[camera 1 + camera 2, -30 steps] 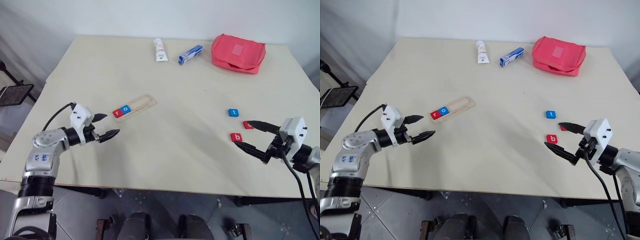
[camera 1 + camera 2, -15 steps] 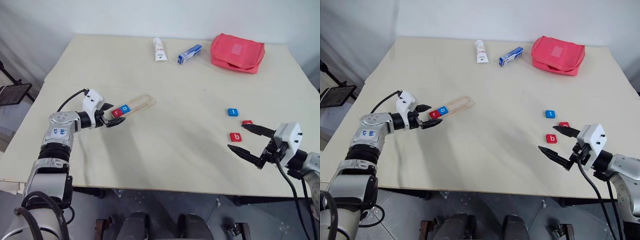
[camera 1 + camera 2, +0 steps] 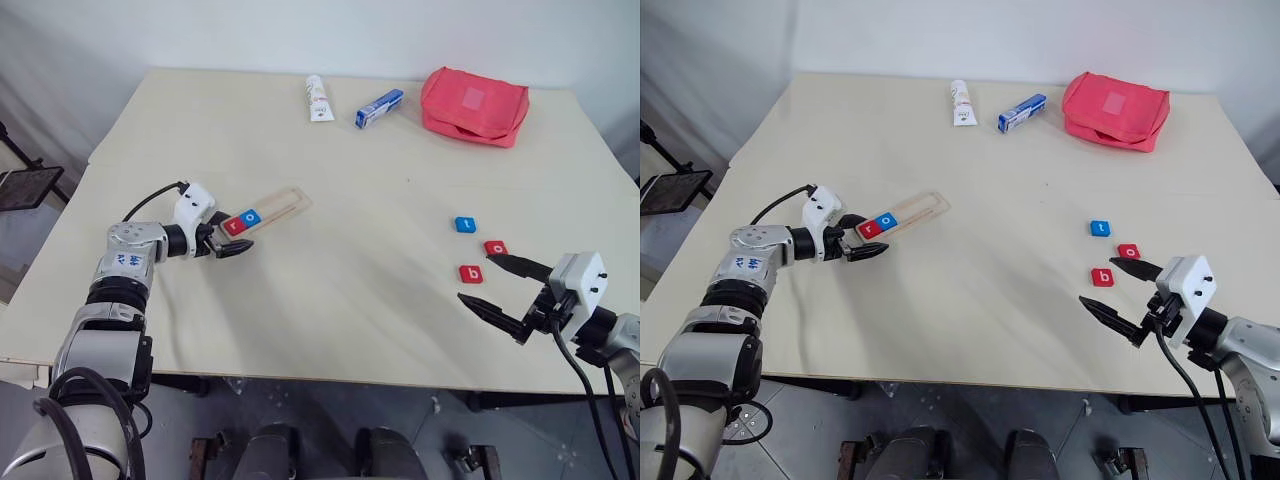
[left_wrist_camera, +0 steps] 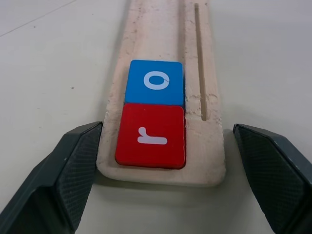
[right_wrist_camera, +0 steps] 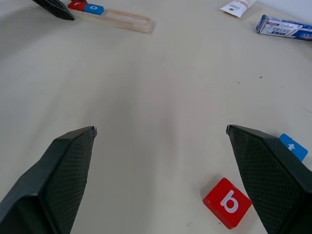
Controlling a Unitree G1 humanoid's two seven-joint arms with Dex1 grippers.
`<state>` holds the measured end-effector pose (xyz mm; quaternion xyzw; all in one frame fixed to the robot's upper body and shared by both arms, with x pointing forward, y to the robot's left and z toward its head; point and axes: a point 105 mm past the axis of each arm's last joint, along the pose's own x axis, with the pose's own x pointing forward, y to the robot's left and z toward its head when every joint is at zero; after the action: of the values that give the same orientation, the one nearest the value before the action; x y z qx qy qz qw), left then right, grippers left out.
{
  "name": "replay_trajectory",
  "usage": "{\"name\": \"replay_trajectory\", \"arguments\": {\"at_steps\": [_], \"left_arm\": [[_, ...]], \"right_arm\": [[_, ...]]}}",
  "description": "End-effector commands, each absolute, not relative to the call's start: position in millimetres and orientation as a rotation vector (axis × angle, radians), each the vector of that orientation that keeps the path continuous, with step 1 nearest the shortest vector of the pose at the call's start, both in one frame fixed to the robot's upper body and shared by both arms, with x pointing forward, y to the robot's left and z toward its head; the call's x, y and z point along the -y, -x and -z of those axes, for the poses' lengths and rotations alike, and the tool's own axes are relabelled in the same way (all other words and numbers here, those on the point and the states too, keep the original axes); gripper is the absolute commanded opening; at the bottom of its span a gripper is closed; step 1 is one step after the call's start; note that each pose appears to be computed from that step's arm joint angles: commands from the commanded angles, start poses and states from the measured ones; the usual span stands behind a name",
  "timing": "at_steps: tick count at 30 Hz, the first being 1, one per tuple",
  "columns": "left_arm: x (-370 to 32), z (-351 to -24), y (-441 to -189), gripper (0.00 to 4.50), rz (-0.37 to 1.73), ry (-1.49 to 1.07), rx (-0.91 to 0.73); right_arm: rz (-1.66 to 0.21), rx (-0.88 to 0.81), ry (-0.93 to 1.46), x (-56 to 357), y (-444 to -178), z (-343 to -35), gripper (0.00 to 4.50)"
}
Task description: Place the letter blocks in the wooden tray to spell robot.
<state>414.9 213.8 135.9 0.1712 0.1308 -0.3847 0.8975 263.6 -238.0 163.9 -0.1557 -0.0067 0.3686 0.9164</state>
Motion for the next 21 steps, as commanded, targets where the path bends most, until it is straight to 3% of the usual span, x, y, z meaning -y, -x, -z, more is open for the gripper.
{"name": "replay_trajectory", "arguments": {"at_steps": [1, 15, 20, 21], "left_arm": [[-214.8, -132.3, -410.1, 4.5, 0.828, -0.383, -0.307], [-210.9, -117.3, -412.7, 4.5, 0.773, -0.383, -0.385], [-208.1, -115.4, -412.8, 3.42, 0.765, -0.379, -0.369], [-207.3, -114.5, -412.1, 3.41, 0.771, -0.381, -0.37]], "right_arm": [[-0.743, 0.067, 0.339, 238.8, -263.6, -175.2, 4.47], [-0.75, 0.069, 0.336, 236.4, -271.0, -175.3, 4.47], [-0.745, 0.069, 0.338, 236.7, -272.0, -175.9, 4.5], [-0.745, 0.069, 0.338, 236.8, -272.1, -176.1, 4.5]]}}
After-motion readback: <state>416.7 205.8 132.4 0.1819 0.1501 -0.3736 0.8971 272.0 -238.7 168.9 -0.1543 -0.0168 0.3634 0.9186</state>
